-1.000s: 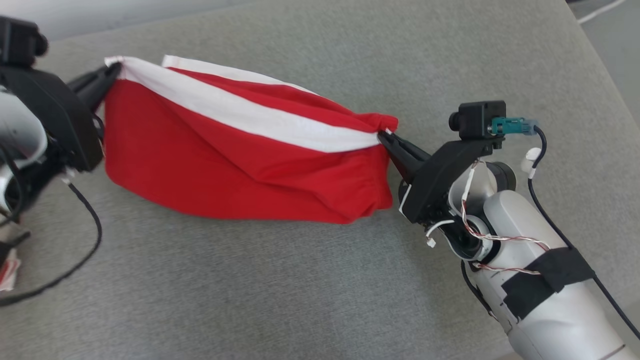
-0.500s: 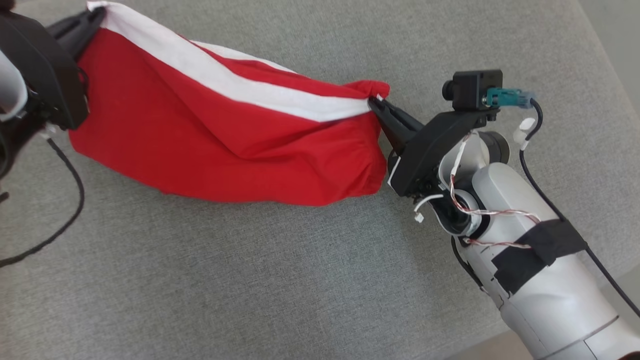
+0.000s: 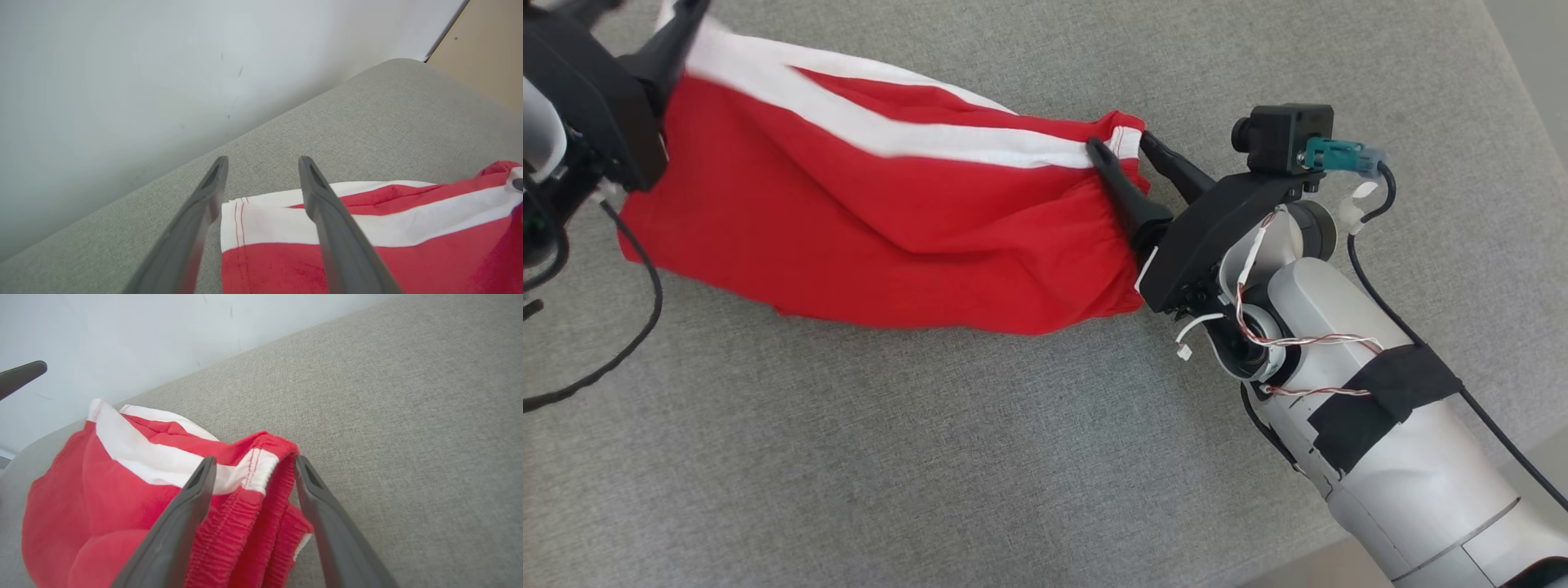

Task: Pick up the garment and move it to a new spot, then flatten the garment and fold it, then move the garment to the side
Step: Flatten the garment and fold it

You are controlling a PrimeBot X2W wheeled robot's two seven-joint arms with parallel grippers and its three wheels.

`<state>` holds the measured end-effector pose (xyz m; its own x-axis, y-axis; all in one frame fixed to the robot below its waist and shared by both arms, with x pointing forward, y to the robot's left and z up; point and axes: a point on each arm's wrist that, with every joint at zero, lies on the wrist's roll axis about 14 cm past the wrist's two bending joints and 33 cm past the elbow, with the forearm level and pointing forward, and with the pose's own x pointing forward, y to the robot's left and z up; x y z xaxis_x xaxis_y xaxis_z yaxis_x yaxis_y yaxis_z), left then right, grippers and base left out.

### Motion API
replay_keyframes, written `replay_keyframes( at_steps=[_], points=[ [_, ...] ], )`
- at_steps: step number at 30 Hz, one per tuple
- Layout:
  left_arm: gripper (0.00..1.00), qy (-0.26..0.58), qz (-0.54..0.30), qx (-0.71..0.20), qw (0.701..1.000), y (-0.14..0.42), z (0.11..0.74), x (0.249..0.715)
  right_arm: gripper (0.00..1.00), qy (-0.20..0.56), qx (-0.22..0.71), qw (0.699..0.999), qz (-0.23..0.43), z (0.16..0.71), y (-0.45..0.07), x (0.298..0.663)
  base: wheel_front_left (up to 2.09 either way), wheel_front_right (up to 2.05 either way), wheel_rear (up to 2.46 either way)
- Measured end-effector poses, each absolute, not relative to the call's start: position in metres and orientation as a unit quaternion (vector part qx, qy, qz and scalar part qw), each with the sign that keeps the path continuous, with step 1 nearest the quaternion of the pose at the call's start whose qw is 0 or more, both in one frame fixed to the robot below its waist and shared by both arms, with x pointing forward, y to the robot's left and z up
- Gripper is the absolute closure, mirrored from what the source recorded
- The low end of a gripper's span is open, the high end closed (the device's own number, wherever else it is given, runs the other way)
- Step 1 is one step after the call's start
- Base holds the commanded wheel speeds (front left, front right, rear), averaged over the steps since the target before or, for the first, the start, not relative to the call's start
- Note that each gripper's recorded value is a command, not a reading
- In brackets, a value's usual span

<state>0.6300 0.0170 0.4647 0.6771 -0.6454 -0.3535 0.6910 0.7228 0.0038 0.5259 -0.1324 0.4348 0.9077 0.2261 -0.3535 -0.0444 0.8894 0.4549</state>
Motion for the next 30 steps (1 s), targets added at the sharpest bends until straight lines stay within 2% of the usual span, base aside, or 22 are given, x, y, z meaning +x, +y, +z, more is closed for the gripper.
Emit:
replay_keyframes(
  at_steps=[10,17,23,30],
  points=[
    [0.0,0.111,-0.345,0.037,0.931,0.032,0.49,0.626,0.0,0.15,0.187,0.968,0.067,0.455,-0.14,0.526,0.0,0.0,0.0],
    [0.0,0.137,-0.331,0.007,0.934,0.055,0.464,0.584,0.0,0.138,0.145,0.979,0.042,0.453,-0.17,0.501,0.0,0.0,0.0],
    [0.0,0.128,-0.31,-0.036,0.942,0.071,0.464,0.549,0.0,0.136,0.151,0.978,0.054,0.447,-0.154,0.471,0.0,0.0,0.0],
    [0.0,0.166,-0.296,-0.067,0.938,0.08,0.438,0.499,0.0,0.136,0.159,0.976,0.066,0.444,-0.14,0.448,0.0,0.0,0.0]
  ],
)
